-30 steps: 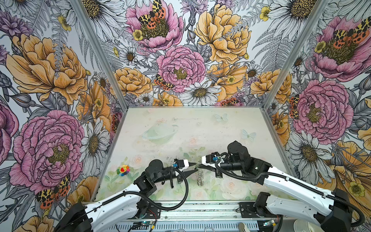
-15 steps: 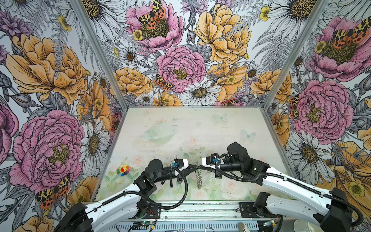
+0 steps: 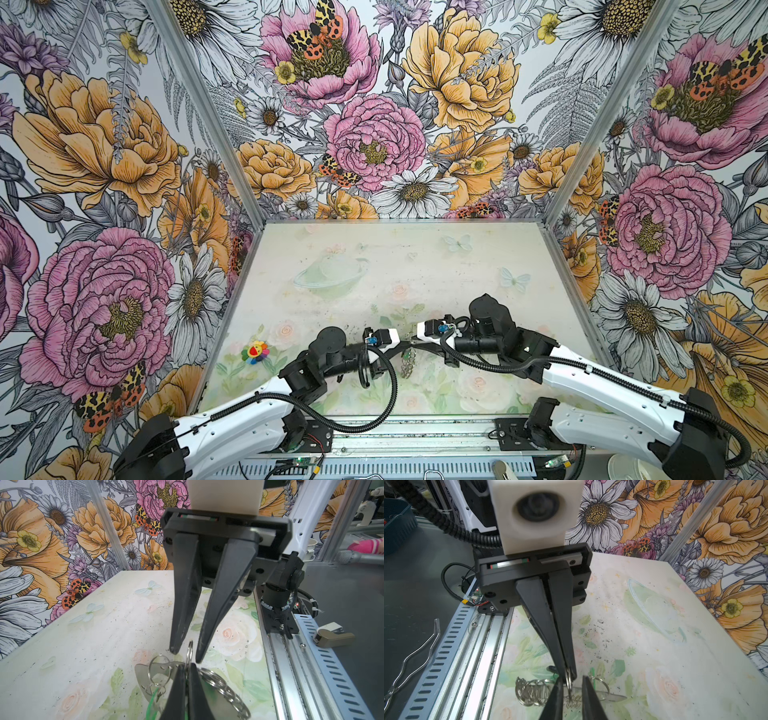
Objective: Attach keys to a key ring
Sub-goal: Insert the key into the keyring.
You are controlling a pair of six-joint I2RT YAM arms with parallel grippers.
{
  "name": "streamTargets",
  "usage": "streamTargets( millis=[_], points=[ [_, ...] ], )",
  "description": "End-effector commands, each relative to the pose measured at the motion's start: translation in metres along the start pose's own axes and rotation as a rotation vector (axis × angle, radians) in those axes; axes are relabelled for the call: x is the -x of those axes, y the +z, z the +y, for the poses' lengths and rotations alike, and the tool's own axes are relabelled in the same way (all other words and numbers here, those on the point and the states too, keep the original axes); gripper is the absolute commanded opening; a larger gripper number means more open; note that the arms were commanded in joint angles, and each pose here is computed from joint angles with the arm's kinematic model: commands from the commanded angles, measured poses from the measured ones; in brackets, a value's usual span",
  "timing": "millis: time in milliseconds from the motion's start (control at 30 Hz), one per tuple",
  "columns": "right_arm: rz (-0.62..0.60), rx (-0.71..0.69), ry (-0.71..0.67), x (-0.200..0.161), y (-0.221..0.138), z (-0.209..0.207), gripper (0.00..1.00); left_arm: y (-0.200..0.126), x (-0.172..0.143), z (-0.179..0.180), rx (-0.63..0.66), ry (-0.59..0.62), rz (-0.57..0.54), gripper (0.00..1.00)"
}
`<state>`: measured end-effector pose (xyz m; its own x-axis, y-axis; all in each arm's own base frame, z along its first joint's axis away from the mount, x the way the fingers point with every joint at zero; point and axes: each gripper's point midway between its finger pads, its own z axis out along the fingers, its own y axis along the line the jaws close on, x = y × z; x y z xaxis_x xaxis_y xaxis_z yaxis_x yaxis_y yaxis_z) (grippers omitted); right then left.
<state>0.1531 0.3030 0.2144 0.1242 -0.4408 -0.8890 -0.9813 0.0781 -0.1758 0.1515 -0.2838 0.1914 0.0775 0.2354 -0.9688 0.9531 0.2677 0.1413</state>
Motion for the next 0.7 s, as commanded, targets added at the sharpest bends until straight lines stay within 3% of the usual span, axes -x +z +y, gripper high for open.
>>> streamTargets(
  millis=[0,667],
  points=[
    [0.072,-0.028,-0.017,0.003,-0.01,-0.006,0.2,0.003,-0.001,0.011,0.05,0.059,0.061,0.0],
    [0.113,0.039,-0.025,0.001,0.003,0.001,0.17,0.003,0.002,-0.001,-0.021,0.055,0.043,0.0]
  ],
)
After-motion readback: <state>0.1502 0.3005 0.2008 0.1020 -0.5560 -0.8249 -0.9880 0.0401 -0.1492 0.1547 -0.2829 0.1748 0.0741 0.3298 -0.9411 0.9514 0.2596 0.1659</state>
